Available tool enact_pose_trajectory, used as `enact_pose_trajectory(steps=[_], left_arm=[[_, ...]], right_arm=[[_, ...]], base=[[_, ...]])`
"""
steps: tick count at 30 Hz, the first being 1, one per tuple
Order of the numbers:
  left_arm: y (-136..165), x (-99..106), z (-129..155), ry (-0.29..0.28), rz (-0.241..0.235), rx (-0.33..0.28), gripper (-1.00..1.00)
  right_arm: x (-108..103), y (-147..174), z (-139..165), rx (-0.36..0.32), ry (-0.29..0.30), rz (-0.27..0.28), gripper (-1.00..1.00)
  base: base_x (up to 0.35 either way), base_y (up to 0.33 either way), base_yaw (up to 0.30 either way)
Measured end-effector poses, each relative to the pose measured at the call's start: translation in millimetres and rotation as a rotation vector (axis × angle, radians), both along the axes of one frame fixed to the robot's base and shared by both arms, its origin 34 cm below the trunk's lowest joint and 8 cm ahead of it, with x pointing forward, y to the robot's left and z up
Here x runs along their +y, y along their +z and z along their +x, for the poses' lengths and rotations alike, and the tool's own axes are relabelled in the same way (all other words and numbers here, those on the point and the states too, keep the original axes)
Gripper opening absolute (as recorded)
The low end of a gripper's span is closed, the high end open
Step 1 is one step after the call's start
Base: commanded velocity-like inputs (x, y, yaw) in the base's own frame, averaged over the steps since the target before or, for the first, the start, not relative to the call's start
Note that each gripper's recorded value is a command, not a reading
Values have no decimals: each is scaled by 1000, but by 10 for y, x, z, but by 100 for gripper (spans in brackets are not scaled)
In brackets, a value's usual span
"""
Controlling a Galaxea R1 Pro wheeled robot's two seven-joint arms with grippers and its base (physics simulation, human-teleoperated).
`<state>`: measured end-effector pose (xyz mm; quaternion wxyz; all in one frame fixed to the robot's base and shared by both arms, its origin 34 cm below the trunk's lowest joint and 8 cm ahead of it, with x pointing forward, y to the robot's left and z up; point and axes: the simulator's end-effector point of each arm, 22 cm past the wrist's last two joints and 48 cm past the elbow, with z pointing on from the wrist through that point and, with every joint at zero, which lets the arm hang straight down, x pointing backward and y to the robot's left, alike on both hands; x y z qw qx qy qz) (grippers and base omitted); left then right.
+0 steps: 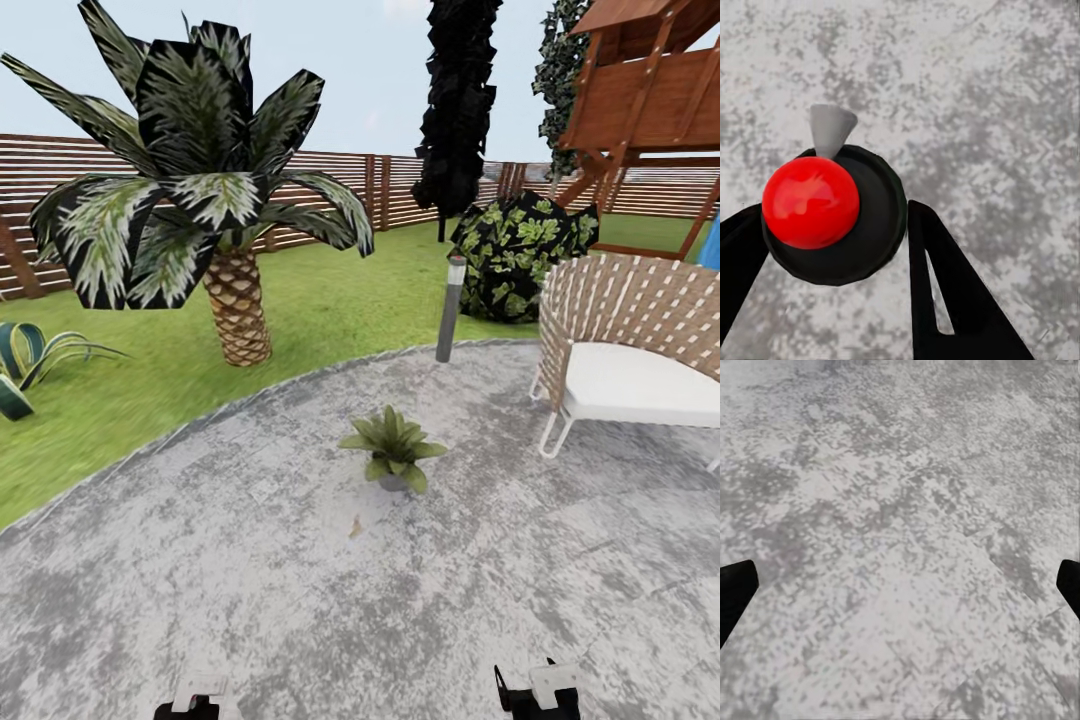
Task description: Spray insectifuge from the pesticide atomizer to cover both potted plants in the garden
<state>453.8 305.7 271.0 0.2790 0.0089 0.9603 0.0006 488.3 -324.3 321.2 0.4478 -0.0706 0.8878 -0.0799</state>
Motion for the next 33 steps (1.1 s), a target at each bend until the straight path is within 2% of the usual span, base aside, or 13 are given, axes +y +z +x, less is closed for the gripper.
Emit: enact_pose_trajectory(steps=[11, 33], left_arm=[[-1, 1, 0, 0, 0, 0, -100], [-1, -3, 1, 0, 0, 0, -100]], right_arm=[[0, -2, -2, 1, 0, 0, 100], [0, -2, -2, 1, 0, 0, 100]], base=[[164, 297, -24], [93, 327, -291]])
